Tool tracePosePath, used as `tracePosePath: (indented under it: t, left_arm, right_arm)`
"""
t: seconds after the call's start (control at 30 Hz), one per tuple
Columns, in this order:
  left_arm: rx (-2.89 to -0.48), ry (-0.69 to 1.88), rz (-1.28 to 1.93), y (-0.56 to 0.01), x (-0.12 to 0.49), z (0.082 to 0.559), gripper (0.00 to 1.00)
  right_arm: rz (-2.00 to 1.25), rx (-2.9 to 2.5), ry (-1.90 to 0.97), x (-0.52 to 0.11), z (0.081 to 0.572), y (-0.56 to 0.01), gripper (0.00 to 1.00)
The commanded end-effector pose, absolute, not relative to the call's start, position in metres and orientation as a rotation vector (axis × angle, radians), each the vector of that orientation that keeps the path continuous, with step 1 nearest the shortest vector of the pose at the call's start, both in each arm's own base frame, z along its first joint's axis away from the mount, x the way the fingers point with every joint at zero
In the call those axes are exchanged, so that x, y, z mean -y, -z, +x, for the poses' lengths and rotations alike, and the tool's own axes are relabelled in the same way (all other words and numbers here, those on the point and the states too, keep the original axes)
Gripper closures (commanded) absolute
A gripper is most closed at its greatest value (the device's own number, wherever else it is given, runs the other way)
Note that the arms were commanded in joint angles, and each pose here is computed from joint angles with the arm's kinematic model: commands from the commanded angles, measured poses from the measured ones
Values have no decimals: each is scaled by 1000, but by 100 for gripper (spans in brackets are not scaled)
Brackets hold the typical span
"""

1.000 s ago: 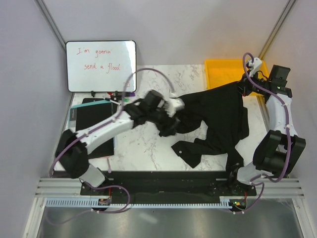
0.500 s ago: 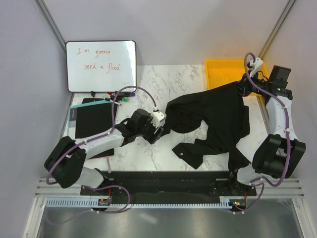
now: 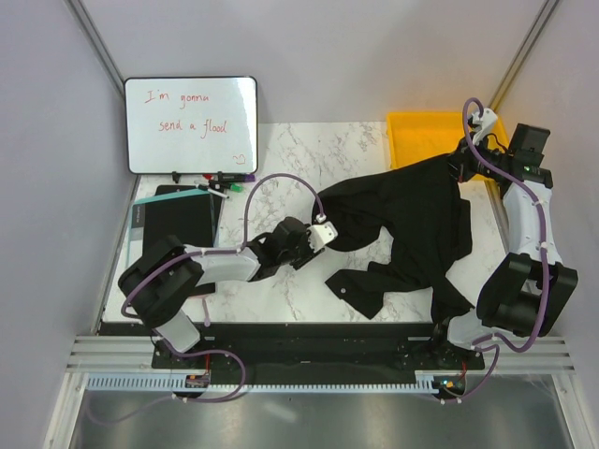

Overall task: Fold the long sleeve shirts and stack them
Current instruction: Flatten the shirt out

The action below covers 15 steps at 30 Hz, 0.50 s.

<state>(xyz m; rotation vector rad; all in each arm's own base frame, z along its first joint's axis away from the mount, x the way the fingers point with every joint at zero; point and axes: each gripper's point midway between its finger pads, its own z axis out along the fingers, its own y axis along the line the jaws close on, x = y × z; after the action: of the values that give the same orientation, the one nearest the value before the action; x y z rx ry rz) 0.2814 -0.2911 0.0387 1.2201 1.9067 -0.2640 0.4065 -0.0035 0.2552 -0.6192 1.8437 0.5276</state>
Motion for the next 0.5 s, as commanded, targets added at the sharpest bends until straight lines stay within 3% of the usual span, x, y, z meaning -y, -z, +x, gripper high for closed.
tracePosePath:
  t: [0.0, 0.03, 0.17, 0.37, 0.47]
  left_arm:
    - [-1793, 154, 1129, -69, 297, 318, 57]
    - [-1800, 154, 1108, -71, 294, 322, 60]
    - [-1834, 143, 1034, -89, 276, 345, 98]
    - [-1895, 149, 856, -164, 215, 375, 98]
    - [-1832, 118, 800, -228, 185, 381, 98]
  right_arm:
    - [-649, -1771, -484, 3, 408, -280, 100]
    - [-651, -1769, -482, 3, 408, -281, 100]
    - [-636, -1758, -490, 1, 407, -292, 100]
    - [-569, -1636, -435, 4, 407, -356, 100]
    - [-513, -1550, -403, 4, 402, -404, 100]
